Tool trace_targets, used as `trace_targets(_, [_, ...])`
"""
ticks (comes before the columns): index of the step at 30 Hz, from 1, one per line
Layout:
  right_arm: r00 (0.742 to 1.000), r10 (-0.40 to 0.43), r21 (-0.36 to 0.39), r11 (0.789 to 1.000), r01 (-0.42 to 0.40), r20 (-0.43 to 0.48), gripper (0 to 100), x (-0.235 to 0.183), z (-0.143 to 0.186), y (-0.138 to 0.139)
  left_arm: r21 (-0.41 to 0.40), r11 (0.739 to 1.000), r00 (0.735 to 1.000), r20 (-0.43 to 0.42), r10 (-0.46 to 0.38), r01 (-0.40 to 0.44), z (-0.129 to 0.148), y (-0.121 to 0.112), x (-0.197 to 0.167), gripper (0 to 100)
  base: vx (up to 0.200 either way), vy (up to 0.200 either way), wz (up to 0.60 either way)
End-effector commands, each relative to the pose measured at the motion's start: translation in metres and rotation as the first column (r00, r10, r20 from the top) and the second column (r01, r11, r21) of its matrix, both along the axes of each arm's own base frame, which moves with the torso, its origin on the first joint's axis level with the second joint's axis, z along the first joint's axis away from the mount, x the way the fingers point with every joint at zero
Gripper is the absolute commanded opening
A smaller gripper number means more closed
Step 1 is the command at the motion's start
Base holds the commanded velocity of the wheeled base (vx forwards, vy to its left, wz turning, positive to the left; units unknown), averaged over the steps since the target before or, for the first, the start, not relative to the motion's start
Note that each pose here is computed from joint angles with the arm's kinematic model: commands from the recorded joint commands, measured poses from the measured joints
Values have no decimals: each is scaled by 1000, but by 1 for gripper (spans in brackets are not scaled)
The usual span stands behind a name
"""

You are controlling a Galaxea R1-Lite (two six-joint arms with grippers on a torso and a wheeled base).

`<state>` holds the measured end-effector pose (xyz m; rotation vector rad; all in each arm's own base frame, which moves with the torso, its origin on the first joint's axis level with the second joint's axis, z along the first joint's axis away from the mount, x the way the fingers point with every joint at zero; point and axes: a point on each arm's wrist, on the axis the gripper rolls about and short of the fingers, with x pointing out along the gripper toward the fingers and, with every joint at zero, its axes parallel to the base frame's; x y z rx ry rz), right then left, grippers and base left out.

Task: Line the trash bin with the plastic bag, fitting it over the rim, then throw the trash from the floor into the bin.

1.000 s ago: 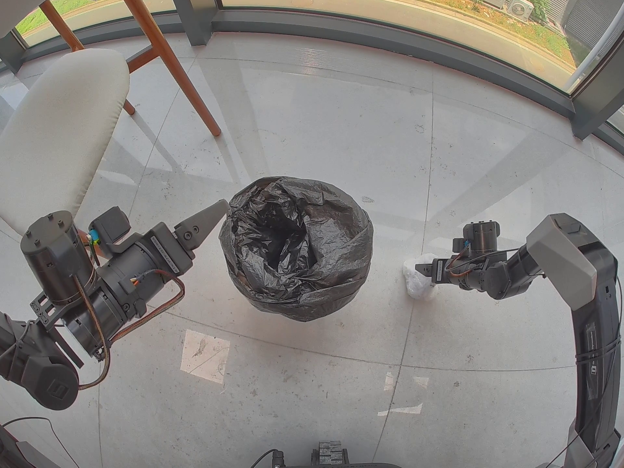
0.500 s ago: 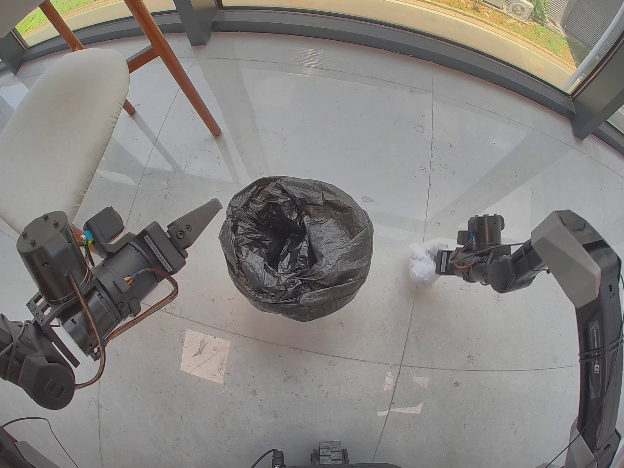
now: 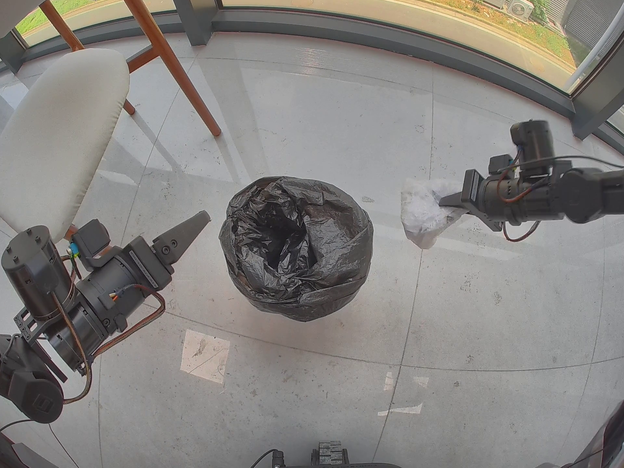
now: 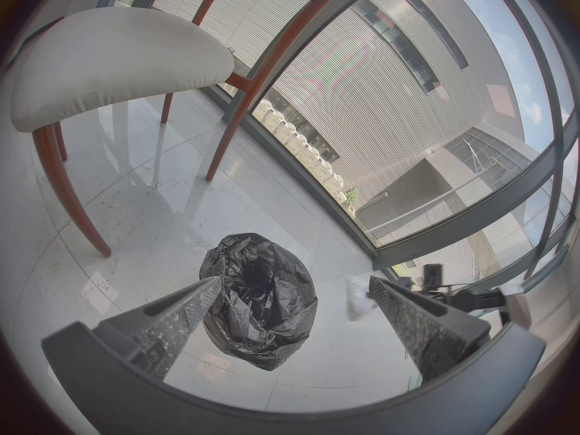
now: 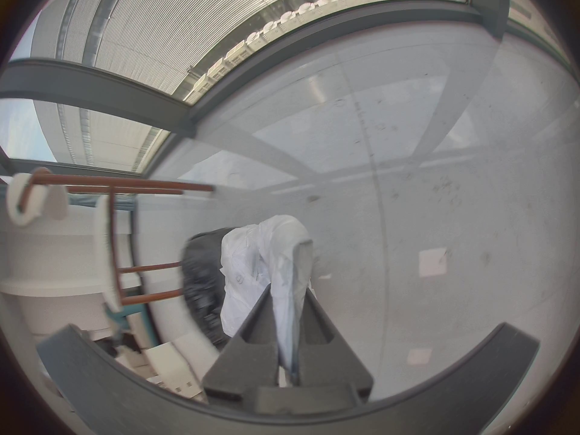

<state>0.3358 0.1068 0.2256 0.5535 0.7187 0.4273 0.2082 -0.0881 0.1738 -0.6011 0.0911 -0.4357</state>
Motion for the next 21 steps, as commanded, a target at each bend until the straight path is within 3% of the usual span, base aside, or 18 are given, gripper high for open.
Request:
trace_targets(1, [961,276,117,955,-272,-25,0,-121,52,34,4,1000,1000,1,2,-2,-1,5,-10,100,0,0,0])
trace_targets(6, [926,369,87,928,-363,-74,0,-124,36,70,0,1000,1000,4,4,-4,0,4,-8,100,0,0,0])
trace_targets(9, [912,408,79,911,-404,-34,0,-114,28,99,1,1000,1000,-2,4,-4,-1,4,-8,100,0,0,0])
trace_targets(17, [923,375,84,921,-381,83,0,-87,13,133,1,1000,1000,0,5,-5,-1,5,-9,100,0,0,0])
trace_targets(18, [924,373,83,921,-380,82,100,-85,13,134,1,1000,1000,-2,5,-5,-1,5,-9,100,0,0,0])
trace_targets(21, [927,362,90,925,-370,96,100,-81,16,132,3,1000,1000,-3,5,-5,-2,5,-9,100,0,0,0])
